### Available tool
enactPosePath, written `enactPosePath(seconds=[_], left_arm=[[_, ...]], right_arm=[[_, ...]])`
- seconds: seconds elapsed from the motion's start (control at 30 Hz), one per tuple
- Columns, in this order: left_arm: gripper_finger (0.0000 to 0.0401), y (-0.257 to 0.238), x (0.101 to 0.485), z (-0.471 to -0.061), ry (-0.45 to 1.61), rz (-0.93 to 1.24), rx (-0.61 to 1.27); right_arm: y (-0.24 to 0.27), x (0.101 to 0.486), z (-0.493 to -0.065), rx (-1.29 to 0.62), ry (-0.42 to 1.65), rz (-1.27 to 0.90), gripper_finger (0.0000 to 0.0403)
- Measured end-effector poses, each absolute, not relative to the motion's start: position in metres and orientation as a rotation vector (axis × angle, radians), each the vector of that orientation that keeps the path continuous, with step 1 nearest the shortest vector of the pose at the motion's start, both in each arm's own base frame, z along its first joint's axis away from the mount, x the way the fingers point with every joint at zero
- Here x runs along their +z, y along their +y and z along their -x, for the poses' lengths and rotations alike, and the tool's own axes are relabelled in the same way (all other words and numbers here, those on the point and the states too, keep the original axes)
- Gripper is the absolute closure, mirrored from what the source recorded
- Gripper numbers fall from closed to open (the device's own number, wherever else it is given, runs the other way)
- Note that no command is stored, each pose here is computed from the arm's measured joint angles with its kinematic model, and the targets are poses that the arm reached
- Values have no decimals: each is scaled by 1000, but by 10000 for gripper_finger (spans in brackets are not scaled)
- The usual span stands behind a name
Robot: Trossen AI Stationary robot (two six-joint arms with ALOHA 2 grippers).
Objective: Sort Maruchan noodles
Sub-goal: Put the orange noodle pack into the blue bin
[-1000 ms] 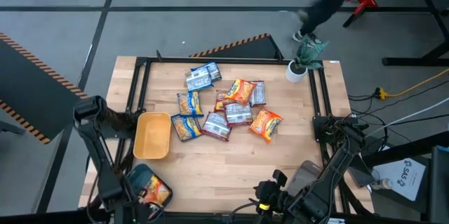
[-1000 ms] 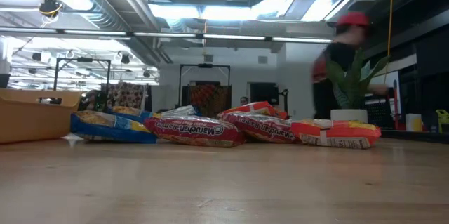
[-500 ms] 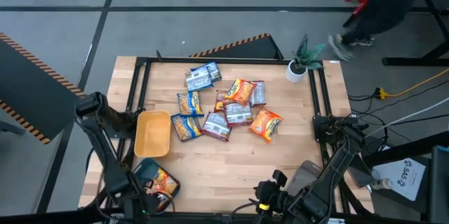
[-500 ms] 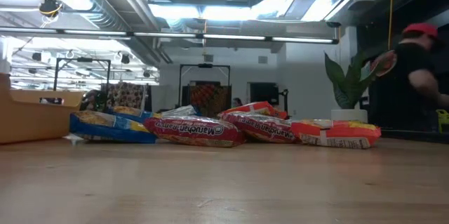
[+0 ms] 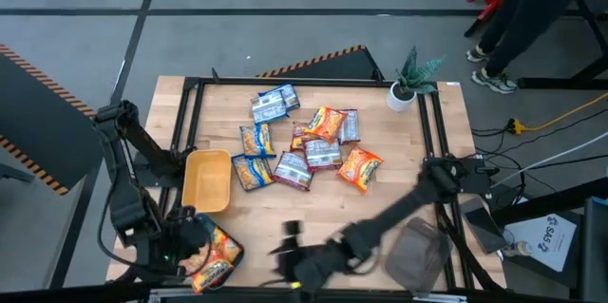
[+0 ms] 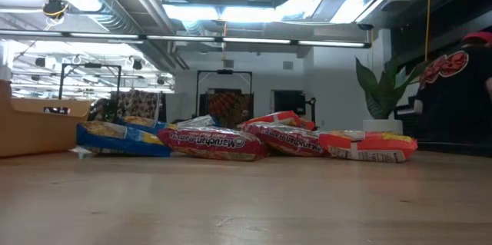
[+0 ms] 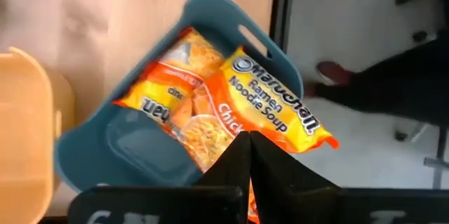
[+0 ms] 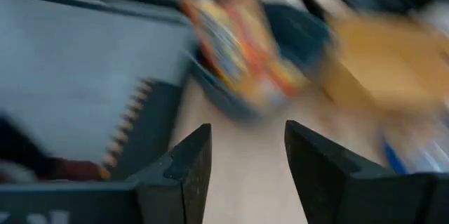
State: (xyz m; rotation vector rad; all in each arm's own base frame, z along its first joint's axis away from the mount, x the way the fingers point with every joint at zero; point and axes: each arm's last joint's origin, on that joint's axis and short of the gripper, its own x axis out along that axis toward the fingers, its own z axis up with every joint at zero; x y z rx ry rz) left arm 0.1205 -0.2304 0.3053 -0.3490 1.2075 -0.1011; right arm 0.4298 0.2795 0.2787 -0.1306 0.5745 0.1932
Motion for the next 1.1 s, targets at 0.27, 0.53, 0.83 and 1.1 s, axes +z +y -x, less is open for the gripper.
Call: enactPosePath(seconds=[0.27,0.53,0.83,1.1], left_arm=[[395,-222,311,-117,1188,369,-94],[353,-201,324,-108,1160,423,-12],[336,-214,285,-107,1245,532,-70],[336,-238,277,-103,1245,579,-425]], right_arm=[[260,248,-483,398,338,282,237],[264,242,-497,246,143,418,236],[264,231,-500,184,169,290,169],[287,228,-486,137,192,215,144]])
